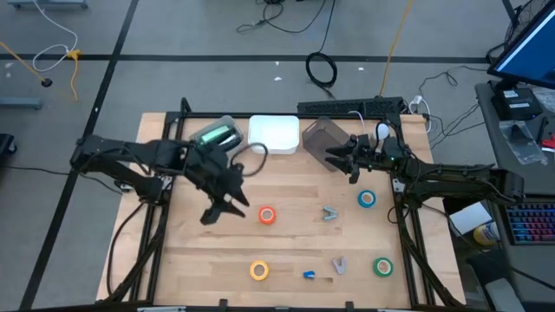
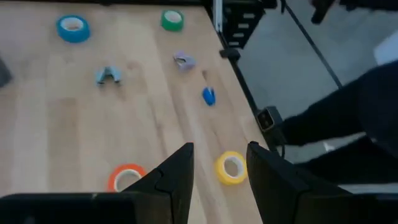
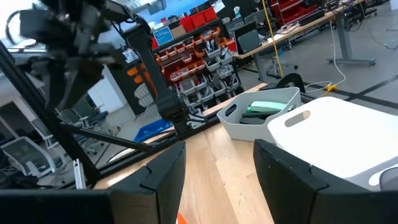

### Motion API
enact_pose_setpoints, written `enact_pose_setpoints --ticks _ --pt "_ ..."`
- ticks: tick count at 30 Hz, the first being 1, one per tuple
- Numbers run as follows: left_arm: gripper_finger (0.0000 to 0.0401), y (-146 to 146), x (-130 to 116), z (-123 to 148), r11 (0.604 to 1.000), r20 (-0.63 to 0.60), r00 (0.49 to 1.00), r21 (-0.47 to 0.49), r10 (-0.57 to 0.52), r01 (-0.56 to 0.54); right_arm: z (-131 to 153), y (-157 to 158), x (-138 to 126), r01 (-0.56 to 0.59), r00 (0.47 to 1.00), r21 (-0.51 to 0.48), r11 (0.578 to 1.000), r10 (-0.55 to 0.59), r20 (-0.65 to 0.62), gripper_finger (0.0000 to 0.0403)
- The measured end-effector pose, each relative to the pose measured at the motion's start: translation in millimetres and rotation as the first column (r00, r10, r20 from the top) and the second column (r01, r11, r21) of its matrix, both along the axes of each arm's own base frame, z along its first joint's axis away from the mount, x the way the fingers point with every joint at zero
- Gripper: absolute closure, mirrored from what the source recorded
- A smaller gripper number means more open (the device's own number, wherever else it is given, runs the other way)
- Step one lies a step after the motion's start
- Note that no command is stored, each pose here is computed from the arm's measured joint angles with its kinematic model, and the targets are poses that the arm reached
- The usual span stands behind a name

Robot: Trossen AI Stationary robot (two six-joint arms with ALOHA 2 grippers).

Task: Pick and place Stapler, Stapler remover, tape
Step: Put the blue stapler into the gray bin

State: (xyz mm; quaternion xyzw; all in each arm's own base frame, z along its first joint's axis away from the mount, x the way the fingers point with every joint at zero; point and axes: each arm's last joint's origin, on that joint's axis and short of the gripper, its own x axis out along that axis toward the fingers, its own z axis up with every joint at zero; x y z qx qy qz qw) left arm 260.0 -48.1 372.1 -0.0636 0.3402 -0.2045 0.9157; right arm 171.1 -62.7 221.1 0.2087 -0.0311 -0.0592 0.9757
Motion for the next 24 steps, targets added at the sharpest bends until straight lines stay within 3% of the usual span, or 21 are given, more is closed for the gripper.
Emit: enact_pose_setpoints --ticks 7,15,18,24 --pt "0.0254 -29 41 -13 0.987 0.131 0.981 0.046 0.144 -0.152 -2 0 0 -0.001 1.0 0.01 1.0 0.001 -0.024 0.0222" --pt "0.0254 -52 92 -60 0.974 -0.011 0.975 -0.042 0.221 -0.221 -9 0 0 -0.004 0.996 0.038 0.999 0.007 -0.091 0.0222" --pt "0.0254 -54 96 -71 0.964 -0.085 0.965 -0.081 0.248 -0.254 -10 2 0 -0.067 0.993 0.04 0.997 0.071 -0.098 0.0222" --pt "0.0254 -57 80 -56 0.947 -0.004 0.948 0.05 0.318 -0.317 -4 19 3 -0.292 0.956 -0.031 0.956 0.291 -0.046 0.0222"
